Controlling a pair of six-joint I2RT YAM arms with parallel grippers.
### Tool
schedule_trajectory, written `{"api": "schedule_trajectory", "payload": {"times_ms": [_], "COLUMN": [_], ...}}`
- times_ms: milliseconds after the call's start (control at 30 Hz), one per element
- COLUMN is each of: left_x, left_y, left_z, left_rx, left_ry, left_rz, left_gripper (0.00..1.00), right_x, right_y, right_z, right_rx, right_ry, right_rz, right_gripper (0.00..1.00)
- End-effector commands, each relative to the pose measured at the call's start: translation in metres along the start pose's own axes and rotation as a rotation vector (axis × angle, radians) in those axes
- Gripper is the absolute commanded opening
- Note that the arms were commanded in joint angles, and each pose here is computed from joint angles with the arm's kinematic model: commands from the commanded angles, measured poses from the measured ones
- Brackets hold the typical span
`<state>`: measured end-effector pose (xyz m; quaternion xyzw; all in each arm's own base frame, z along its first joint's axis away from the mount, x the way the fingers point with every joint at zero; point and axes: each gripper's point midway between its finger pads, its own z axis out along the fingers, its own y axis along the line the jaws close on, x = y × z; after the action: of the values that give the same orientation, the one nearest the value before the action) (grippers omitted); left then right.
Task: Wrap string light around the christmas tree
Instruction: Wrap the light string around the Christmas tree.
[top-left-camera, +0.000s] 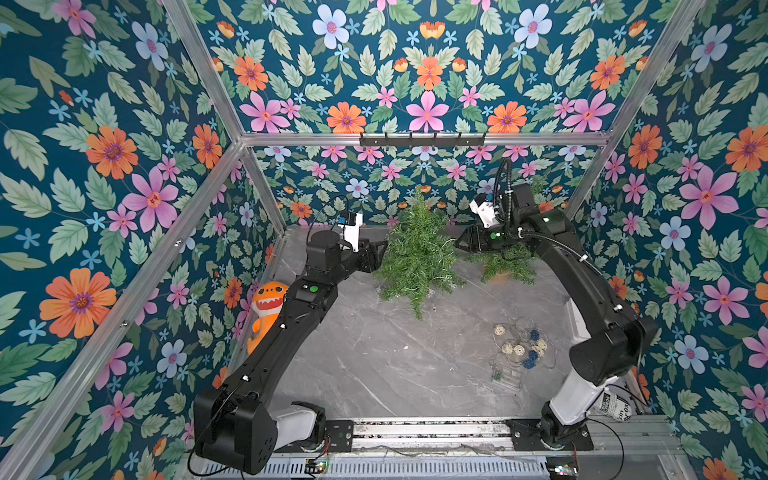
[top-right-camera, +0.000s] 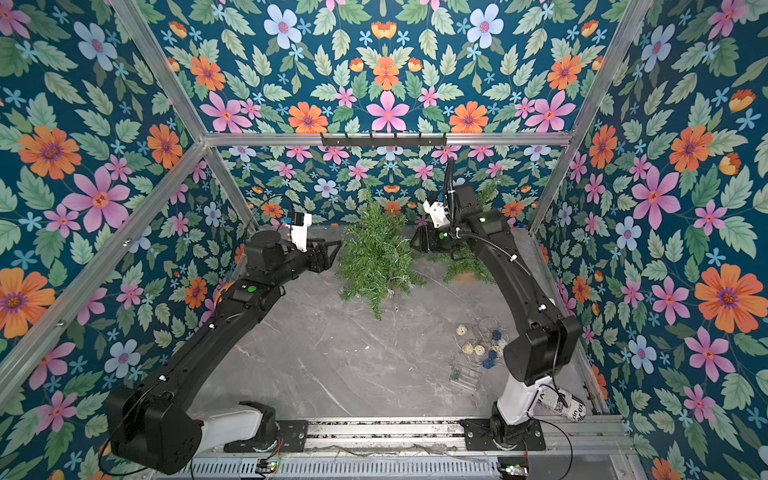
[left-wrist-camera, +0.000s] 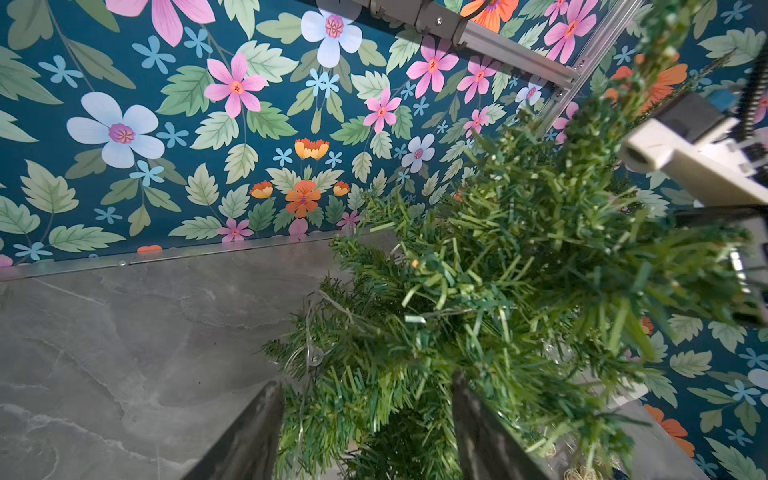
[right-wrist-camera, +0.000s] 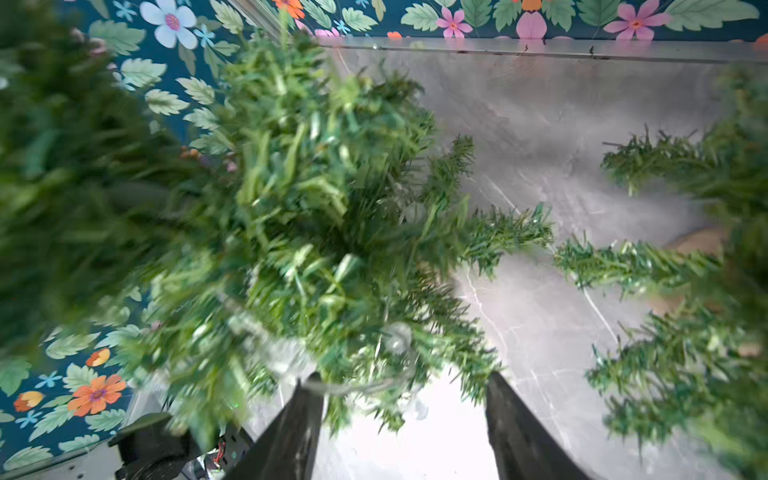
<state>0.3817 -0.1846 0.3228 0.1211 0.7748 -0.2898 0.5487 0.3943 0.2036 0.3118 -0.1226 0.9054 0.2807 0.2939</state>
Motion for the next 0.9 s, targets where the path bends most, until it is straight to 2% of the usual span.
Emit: {"api": "schedule_trajectory", "payload": {"times_ms": [0, 133, 233, 333, 467, 567, 733, 867], "left_x": [-0.002, -0.002, -0.003, 0.000, 0.012, 0.021, 0.037, 0.045], "left_y": [-0.002, -0.004, -0.004, -0.004, -0.006, -0.005, -0.001, 0.005], "left_z": [0.003, 0.005, 0.001, 0.000, 0.001, -0.001, -0.005, -0.011], "left_rx": [0.015, 0.027, 0.023, 0.019, -0.005, -0.028, -0.047, -0.085], "left_ry": [-0.009, -0.011, -0.020, -0.025, -0.021, -0.019, 0.017, 0.035], "left_rz": [-0.006, -0.025, -0.026, -0.042, -0.034, -0.030, -0.030, -0.025], "left_gripper": [0.66, 0.66, 0.66, 0.65, 0.65, 0.65, 0.65, 0.65], "right_x": [-0.007, 0.003, 0.033, 0.062, 0.098, 0.115, 0.119, 0.115], "right_y": [0.010, 0.009, 0.008, 0.007, 0.010, 0.011, 0.025, 0.021], "right_z": [-0.014, -0.025, -0.021, -0.017, 0.013, 0.039, 0.071, 0.098], "right_rx": [-0.030, -0.026, -0.049, 0.000, 0.017, 0.016, -0.010, 0.000], "right_ry": [-0.074, -0.122, -0.181, -0.227, -0.304, -0.375, -0.460, -0.466], "right_rz": [0.008, 0.042, 0.096, 0.096, 0.047, -0.002, -0.093, -0.096], "right_gripper": [0.61, 0.61, 0.57, 0.52, 0.47, 0.47, 0.49, 0.51]}}
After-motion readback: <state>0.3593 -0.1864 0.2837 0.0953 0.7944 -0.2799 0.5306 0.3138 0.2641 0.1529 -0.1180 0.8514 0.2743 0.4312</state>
